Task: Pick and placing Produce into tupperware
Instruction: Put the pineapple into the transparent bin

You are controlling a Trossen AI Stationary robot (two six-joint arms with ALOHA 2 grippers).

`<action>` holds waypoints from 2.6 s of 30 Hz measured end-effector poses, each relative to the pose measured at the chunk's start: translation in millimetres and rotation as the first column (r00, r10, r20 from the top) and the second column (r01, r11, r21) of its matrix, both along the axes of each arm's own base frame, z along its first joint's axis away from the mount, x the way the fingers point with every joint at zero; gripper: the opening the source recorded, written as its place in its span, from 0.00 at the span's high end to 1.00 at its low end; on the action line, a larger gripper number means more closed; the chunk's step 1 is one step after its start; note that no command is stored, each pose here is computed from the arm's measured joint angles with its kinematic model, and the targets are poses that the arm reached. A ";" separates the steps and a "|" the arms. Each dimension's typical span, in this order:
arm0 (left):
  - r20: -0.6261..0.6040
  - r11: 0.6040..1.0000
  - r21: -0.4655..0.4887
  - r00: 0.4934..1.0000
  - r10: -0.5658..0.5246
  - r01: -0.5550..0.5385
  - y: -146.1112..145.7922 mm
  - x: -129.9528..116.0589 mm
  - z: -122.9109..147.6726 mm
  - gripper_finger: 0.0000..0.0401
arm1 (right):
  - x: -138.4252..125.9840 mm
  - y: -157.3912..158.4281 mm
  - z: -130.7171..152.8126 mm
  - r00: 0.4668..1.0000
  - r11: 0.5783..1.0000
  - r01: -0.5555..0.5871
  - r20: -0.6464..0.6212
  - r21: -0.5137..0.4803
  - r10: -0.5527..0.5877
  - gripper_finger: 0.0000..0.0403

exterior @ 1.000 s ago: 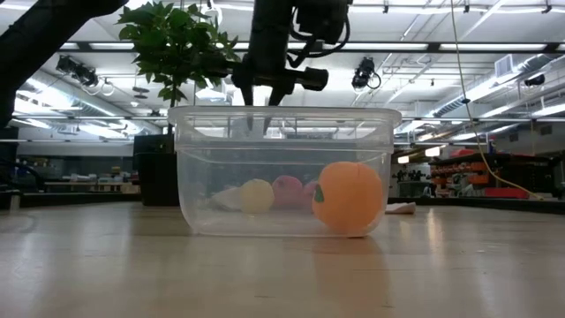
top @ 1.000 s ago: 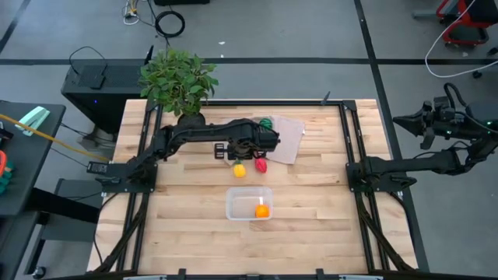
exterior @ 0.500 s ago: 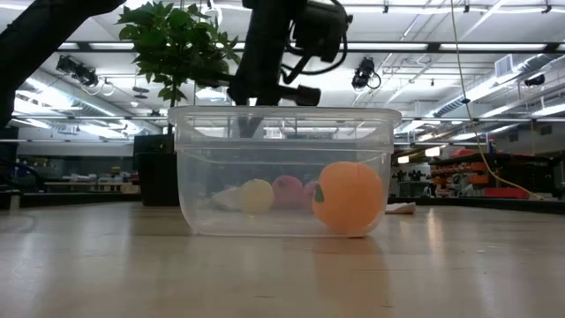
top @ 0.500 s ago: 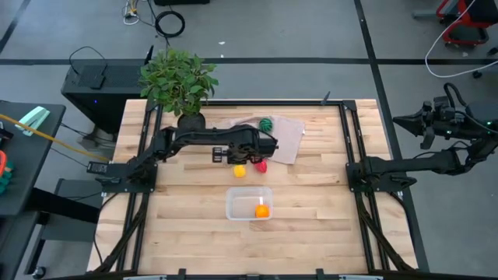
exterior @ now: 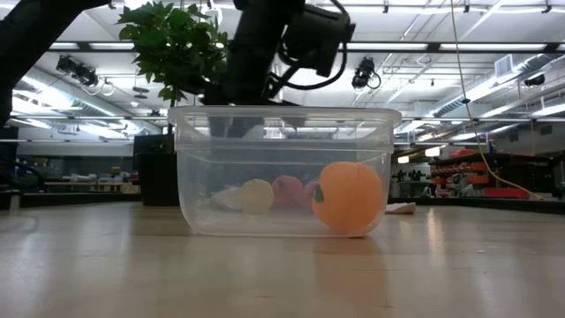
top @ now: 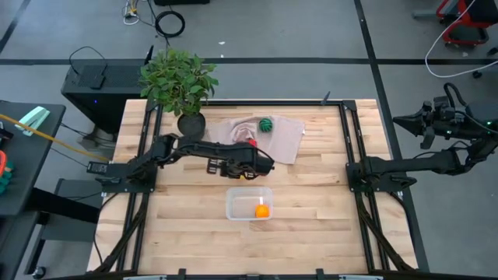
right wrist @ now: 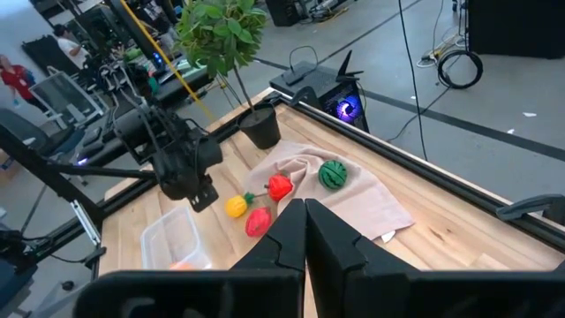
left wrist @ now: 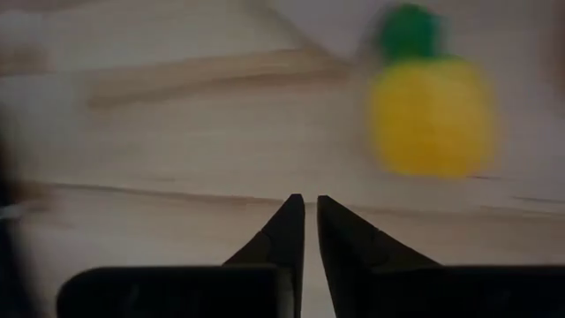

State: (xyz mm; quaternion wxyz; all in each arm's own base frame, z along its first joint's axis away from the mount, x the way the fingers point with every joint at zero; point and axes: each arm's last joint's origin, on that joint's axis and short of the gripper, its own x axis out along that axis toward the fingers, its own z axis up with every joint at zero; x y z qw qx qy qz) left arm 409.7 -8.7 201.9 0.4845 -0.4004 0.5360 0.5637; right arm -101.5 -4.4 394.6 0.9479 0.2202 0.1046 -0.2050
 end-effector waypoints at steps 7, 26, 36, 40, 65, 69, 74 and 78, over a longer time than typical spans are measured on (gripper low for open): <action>0.185 0.999 -0.006 0.982 0.040 -0.039 14.4 17.8 -2.2 0.91 | 0.0 0.1 0.0 1.000 1.000 -0.003 0.000 0.001 0.003 0.98; 0.157 0.992 -0.101 0.983 0.093 -0.077 35.9 14.4 -6.0 0.24 | 0.3 0.8 -0.1 1.000 1.000 -0.030 -0.001 0.006 0.030 0.97; 0.169 0.986 -0.104 0.975 0.144 -0.127 44.7 14.0 -15.0 0.22 | 0.4 1.3 -0.1 0.999 0.999 -0.042 0.000 0.013 0.042 0.98; 0.163 0.983 -0.100 0.972 0.170 -0.156 46.8 11.8 -22.9 0.22 | 0.5 1.2 -0.1 0.999 0.999 -0.043 0.000 0.012 0.043 0.97; 0.209 0.983 -0.082 0.962 0.175 -0.161 42.6 12.4 -43.7 0.23 | 0.5 1.3 -0.1 0.999 0.999 -0.046 0.001 0.015 0.046 0.97; 0.210 0.985 -0.069 0.963 0.171 -0.160 43.0 12.4 -43.6 0.26 | 0.5 1.3 -0.1 0.999 0.999 -0.045 0.001 0.015 0.045 0.98; 0.209 0.985 -0.064 0.963 0.169 -0.159 43.1 12.2 -43.6 0.33 | 0.5 1.3 -0.1 0.999 0.999 -0.045 0.002 0.019 0.045 0.98; 0.197 0.985 -0.057 0.966 0.169 -0.161 43.1 10.3 -46.2 0.39 | 0.5 1.3 -0.1 0.999 0.999 -0.044 0.003 0.021 0.044 0.97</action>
